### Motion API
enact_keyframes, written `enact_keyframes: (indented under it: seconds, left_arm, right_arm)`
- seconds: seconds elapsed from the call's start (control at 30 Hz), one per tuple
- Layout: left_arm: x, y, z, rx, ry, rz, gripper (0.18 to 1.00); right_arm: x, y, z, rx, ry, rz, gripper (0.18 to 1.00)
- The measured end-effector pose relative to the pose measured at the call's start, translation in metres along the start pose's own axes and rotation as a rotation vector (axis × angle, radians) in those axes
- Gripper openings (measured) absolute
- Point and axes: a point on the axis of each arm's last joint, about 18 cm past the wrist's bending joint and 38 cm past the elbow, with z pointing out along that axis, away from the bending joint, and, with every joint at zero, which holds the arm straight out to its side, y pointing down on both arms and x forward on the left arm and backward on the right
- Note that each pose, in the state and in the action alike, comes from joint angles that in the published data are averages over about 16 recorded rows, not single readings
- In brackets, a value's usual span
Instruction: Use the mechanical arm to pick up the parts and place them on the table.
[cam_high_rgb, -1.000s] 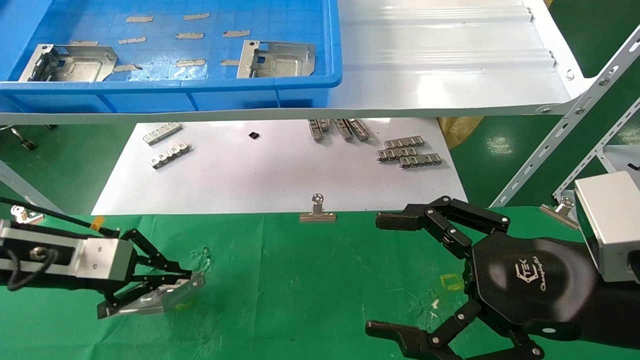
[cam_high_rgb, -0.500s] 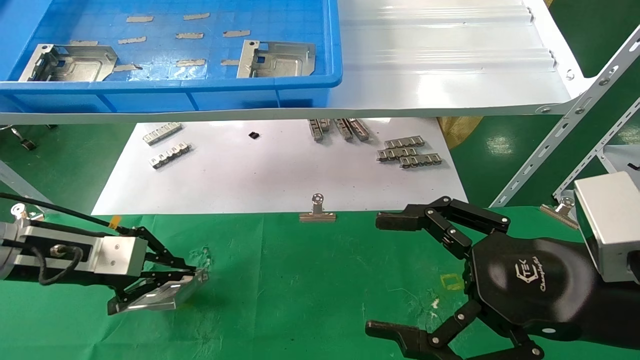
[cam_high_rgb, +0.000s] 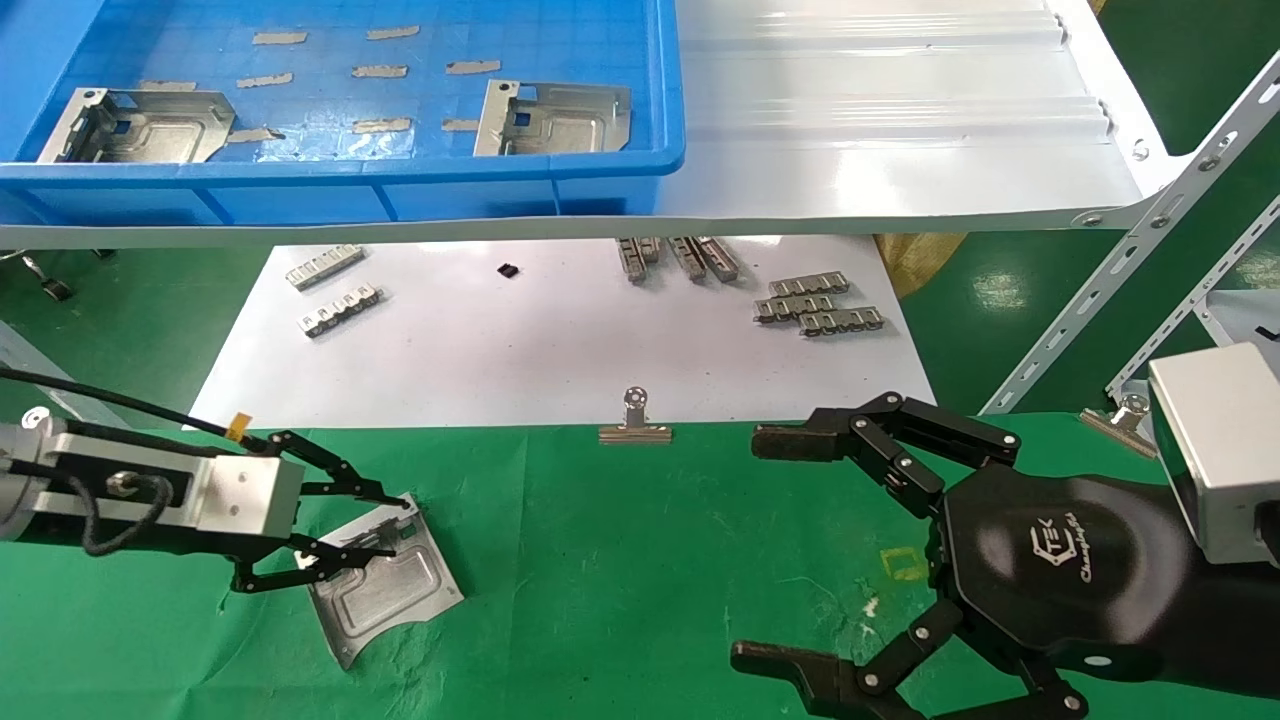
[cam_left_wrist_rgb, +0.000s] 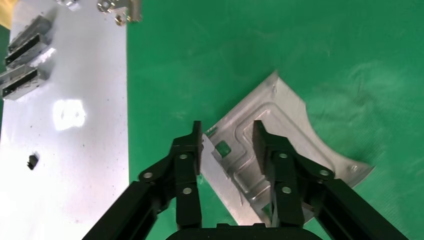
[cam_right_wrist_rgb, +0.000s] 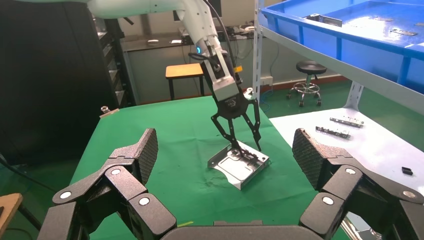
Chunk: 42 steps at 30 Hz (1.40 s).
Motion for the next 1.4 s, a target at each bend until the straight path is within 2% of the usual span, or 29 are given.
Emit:
enact_keyframes:
  seconds: [0.27,0.4,0.73,0.93,1.17,1.4]
  left_arm:
    - [0.01,-0.012,-0.01,0.193,-0.01,-0.174,0.538]
    - [0.014,-0.015,-0.014,0.266,-0.015,-0.235,0.626]
    - [0.017,-0.02,-0.014,0.313,-0.018,-0.262,0.843]
    - [0.02,-0.027,-0.011,0.347,-0.017,-0.273,0.928]
    - [0.026,-0.039,-0.01,0.406,-0.017,-0.294,0.983]
    - [0.032,-0.051,-0.011,0.461,-0.017,-0.315,0.999]
  right_arm:
    - [0.0,0.0,0.0,0.0,0.0,0.0,1.001]
    - [0.0,0.0,0.0,0.0,0.001,0.0,1.001]
    - [0.0,0.0,0.0,0.0,0.001,0.0,1.001]
    - [0.0,0.0,0.0,0.0,0.001,0.0,1.001]
    - [0.0,0.0,0.0,0.0,0.001,0.0,1.001]
    - [0.0,0.0,0.0,0.0,0.001,0.0,1.001]
